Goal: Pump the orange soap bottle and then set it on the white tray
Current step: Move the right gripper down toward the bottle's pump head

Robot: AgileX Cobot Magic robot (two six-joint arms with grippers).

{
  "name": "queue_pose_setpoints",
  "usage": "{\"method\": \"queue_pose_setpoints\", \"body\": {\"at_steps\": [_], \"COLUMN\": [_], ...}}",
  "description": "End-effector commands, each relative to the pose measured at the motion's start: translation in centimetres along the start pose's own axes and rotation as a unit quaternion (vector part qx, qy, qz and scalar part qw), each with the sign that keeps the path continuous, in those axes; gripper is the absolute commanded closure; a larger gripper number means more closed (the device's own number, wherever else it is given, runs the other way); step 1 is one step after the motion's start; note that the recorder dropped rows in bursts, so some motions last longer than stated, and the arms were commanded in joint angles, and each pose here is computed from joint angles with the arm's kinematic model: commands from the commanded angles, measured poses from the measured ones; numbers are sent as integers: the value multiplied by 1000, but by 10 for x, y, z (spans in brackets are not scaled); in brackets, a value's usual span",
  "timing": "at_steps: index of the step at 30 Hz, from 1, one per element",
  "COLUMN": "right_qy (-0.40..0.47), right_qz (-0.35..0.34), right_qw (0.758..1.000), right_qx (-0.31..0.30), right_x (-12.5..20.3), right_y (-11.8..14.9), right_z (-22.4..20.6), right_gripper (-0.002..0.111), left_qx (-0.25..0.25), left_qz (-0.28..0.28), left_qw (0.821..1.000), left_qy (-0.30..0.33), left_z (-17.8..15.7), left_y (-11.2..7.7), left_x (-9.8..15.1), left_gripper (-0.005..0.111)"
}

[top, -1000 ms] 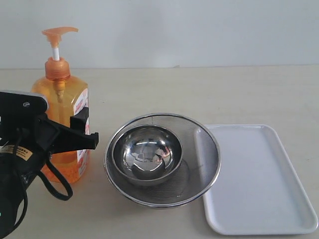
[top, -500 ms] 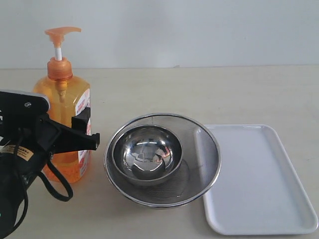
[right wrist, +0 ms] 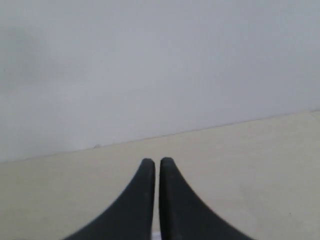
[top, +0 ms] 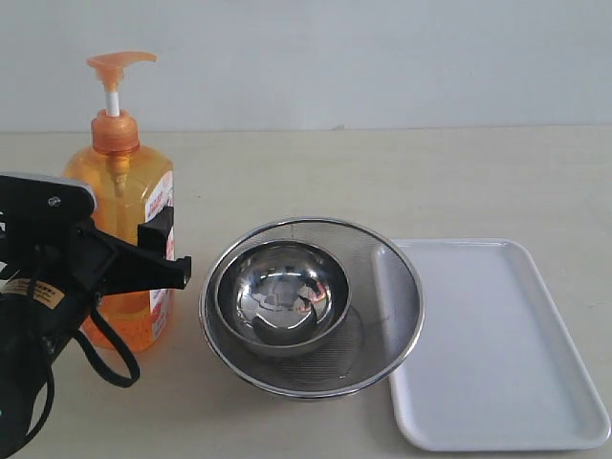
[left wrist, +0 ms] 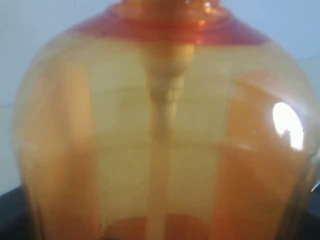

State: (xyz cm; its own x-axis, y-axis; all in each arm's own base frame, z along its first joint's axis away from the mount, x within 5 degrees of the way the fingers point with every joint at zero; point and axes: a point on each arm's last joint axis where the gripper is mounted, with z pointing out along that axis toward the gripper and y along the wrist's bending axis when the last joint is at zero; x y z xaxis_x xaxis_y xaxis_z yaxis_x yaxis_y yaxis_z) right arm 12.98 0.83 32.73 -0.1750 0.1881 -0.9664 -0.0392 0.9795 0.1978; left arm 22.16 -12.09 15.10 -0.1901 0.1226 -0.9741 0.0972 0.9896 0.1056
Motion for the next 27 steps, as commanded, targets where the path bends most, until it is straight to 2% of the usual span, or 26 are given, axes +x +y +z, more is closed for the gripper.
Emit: {"method": "queue_pose_setpoints", "body": {"at_steps": [1, 5, 7, 9, 14, 21, 27], "right_qy": [47, 82, 78, 63, 52, 37, 40], "right_qz": [-128, -271, -314, -334, -335, -357, -362], "right_qw": [986, 933, 908, 892, 886, 876, 867], "right_qx": [-93, -221, -267, -297, -315, -321, -339], "right_x": [-19, -14, -11, -9, -13, -24, -25], "right_y": [35, 94, 124, 151, 198, 229, 251], "right_z": [37, 67, 78, 90, 131, 168, 179], "right_gripper": [109, 109, 109, 109, 109, 109, 109], "left_qx": [8, 19, 13, 15, 24, 53, 56], "left_qz": [35, 44, 40, 41, 58, 73, 74], "left_qw": [999, 998, 999, 999, 998, 996, 996], "left_qy": [-41, -33, -30, -27, -10, -2, 2], "left_z": [-1, -1, -1, -1, -1, -1, -1], "left_y": [-3, -5, -4, -5, -6, -11, -12], "left_x": [-10, -8, -8, -7, -4, -2, -1], "left_gripper": [102, 102, 102, 102, 102, 102, 102]}}
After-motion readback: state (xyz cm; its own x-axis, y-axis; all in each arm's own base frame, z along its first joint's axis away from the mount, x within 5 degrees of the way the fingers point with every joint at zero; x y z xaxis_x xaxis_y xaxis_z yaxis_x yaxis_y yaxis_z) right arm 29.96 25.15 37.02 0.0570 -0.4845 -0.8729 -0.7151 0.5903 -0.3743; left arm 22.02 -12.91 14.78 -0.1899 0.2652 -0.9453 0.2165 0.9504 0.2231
